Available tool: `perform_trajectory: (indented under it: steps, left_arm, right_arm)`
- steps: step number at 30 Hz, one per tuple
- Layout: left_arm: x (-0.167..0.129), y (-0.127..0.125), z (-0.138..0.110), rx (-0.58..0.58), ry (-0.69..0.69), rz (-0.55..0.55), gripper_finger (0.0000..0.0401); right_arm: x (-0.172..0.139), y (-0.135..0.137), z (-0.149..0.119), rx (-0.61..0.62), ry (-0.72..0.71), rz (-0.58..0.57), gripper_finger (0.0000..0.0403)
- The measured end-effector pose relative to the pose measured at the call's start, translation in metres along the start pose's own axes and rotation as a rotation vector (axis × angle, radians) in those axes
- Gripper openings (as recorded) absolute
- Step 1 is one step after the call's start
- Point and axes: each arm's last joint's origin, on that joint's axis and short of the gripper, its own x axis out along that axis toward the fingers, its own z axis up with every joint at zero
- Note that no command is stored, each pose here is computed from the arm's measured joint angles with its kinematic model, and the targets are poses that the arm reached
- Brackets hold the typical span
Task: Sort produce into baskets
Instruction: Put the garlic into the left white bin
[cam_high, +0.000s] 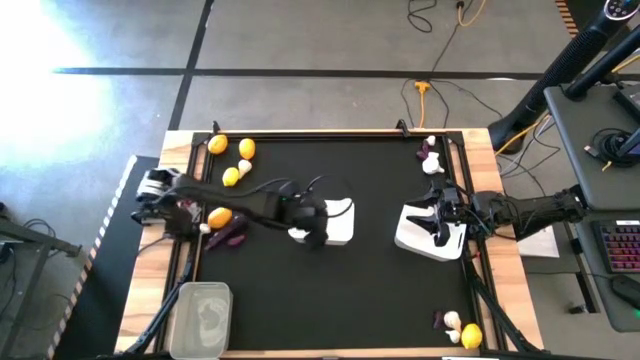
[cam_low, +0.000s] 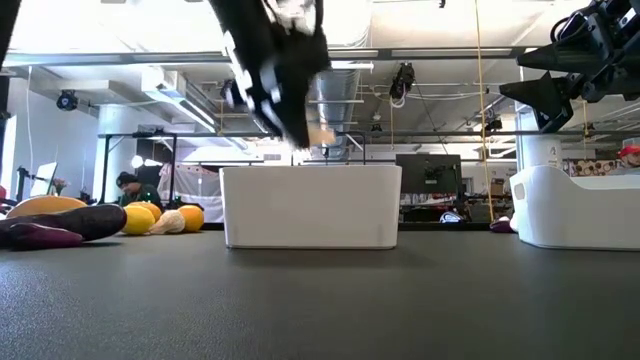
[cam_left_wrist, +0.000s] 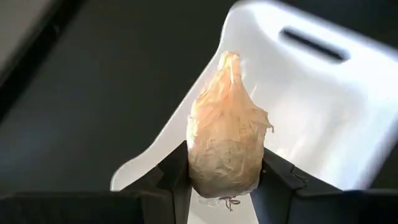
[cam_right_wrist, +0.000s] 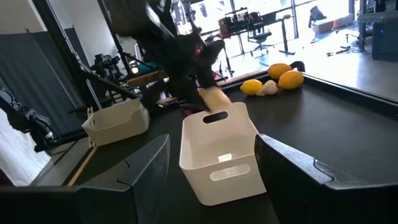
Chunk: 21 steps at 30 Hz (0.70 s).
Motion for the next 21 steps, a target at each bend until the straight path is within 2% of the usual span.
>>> perform_trajectory:
  steps: [5,9,15,21]
  left_arm:
    - [0.050,-0.002,-0.008,0.047,0.157,-0.016,0.0112]
    - [0.073,-0.007,-0.010,0.074,0.216,-0.022,0.0117]
    - [0.080,-0.013,-0.009,0.079,0.229,-0.034,0.0137]
    - [0.075,-0.011,-0.007,0.058,0.218,-0.017,0.0178]
  right_arm:
    - [0.000,0.000,0.000,0.000,0.000,0.000,0.0228]
    - [0.000,0.000,0.000,0.000,0.000,0.000,0.0228]
    - [0.000,0.000,0.000,0.000,0.000,0.000,0.0228]
    - [0.000,0.000,0.000,0.000,0.000,0.000,0.0228]
